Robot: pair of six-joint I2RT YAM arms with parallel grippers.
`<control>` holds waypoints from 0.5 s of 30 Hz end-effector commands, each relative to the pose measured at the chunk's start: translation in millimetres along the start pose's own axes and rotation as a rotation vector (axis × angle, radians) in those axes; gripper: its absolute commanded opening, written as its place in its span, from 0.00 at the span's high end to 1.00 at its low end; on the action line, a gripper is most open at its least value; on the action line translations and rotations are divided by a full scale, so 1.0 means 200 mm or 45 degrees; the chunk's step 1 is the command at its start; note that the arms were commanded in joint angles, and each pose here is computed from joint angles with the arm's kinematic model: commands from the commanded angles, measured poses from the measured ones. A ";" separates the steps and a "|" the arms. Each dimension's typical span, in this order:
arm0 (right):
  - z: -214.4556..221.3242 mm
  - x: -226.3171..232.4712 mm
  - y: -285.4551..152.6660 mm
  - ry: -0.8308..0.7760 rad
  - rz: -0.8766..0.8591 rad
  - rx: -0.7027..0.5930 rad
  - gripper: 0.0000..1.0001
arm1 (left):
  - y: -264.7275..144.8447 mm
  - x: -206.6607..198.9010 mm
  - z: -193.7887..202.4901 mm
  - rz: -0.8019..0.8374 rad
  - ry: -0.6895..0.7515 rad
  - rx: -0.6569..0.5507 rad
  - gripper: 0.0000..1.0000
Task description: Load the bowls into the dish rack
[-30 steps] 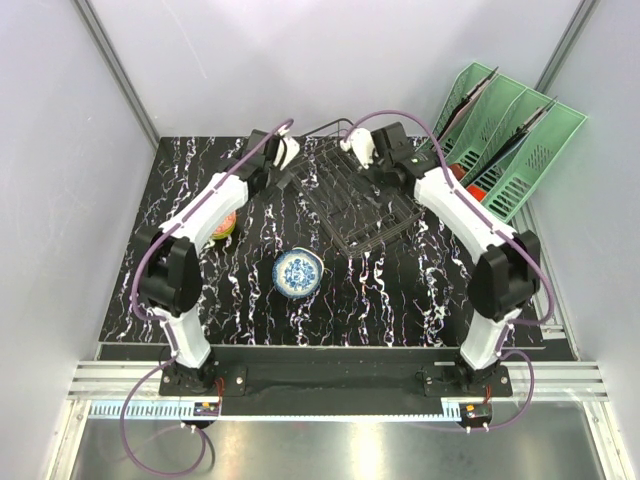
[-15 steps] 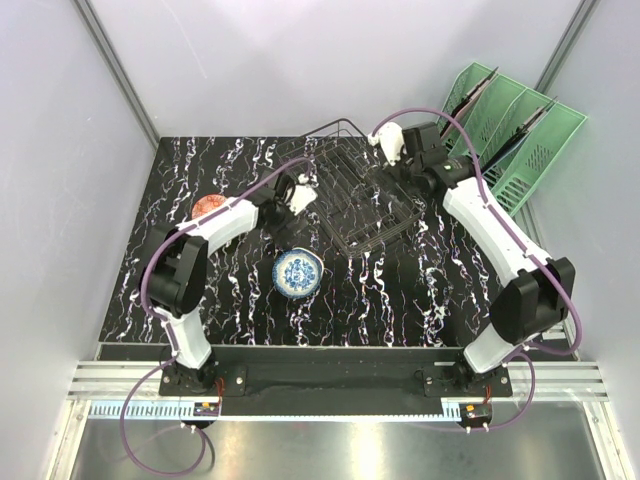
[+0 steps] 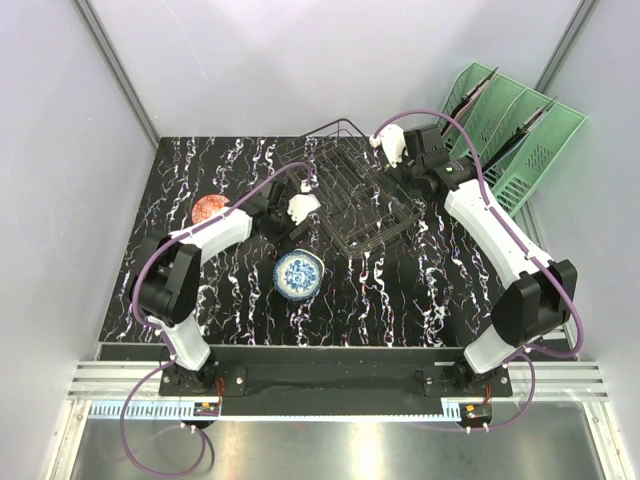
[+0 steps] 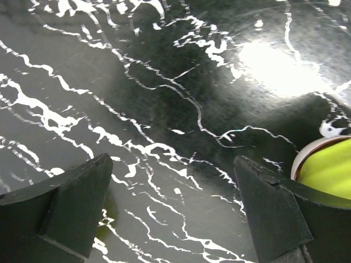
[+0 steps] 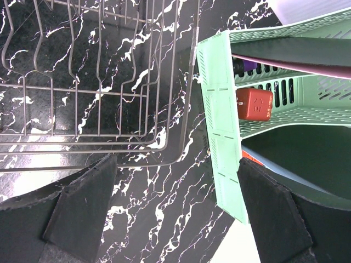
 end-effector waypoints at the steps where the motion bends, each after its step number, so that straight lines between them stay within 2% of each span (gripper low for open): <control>1: -0.06 -0.05 -0.07 0.036 0.040 -0.083 0.00 | -0.02 -0.07 -0.08 0.085 0.056 -0.114 0.01; 15: -0.05 -0.07 -0.06 0.034 0.051 -0.067 0.00 | 0.02 -0.20 -0.02 0.200 0.081 -0.080 0.01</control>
Point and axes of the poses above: each gripper's point midway between its finger pads, its own y axis out along the fingers, its own x axis along the line the jaws close on, z = x × y, the point moved 1 cm from there along -y, back along the fingers, and after that the axes turned 1 degree about -y, right-handed, at the moved point
